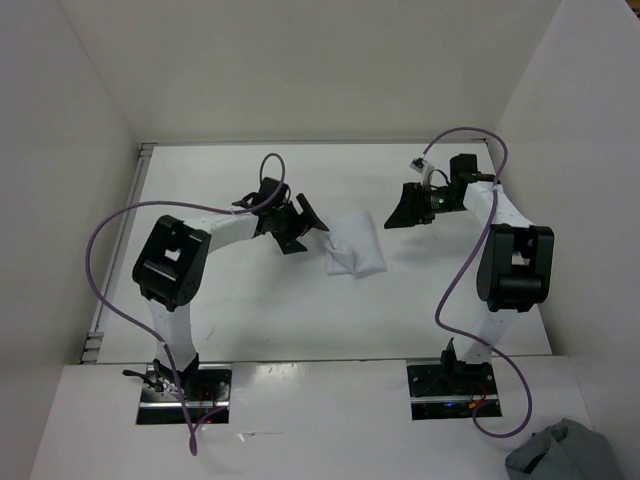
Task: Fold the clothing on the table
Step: Fold the skirt
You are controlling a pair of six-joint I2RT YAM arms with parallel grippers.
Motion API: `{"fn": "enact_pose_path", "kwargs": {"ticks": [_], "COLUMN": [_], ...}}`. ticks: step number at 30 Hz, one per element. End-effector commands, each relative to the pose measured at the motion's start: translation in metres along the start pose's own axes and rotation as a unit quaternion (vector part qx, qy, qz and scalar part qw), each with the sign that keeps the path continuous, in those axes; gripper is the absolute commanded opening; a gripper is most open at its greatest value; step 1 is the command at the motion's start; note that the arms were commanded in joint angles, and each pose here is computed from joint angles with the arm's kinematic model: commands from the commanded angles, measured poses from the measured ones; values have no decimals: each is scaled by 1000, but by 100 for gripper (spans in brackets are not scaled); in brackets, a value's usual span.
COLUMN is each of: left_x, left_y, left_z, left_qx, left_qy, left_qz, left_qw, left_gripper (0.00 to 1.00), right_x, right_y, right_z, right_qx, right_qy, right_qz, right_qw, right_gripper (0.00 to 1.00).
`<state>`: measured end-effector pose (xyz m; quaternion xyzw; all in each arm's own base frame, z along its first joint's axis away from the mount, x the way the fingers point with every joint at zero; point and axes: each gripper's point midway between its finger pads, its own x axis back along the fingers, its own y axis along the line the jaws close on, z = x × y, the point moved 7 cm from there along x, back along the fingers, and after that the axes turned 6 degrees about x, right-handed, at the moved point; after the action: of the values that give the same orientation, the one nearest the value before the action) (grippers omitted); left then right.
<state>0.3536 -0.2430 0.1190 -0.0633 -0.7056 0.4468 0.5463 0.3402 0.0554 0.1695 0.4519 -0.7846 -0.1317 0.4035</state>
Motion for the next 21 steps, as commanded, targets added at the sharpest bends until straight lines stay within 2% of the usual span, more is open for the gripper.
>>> {"fn": "enact_pose_path", "kwargs": {"ticks": [1,15,21], "left_x": [-7,-22,-27], "left_y": [-11,-29,-27], "left_z": [-7,-23,-24], "left_qx": [14,18,19], "left_qy": [3,-10,-9], "left_qz": [20,30,26], "left_qw": [1000,999,999], "left_gripper": [95,92,82], "right_x": [3,3,2], "right_y": [1,0,-2], "right_z": [-1,4,6], "right_qx": [1,-8,-11], "right_qy": [-6,-3,1], "right_qz": [-14,-29,-31], "right_qw": [1000,1000,999], "right_gripper": [88,84,83]}}
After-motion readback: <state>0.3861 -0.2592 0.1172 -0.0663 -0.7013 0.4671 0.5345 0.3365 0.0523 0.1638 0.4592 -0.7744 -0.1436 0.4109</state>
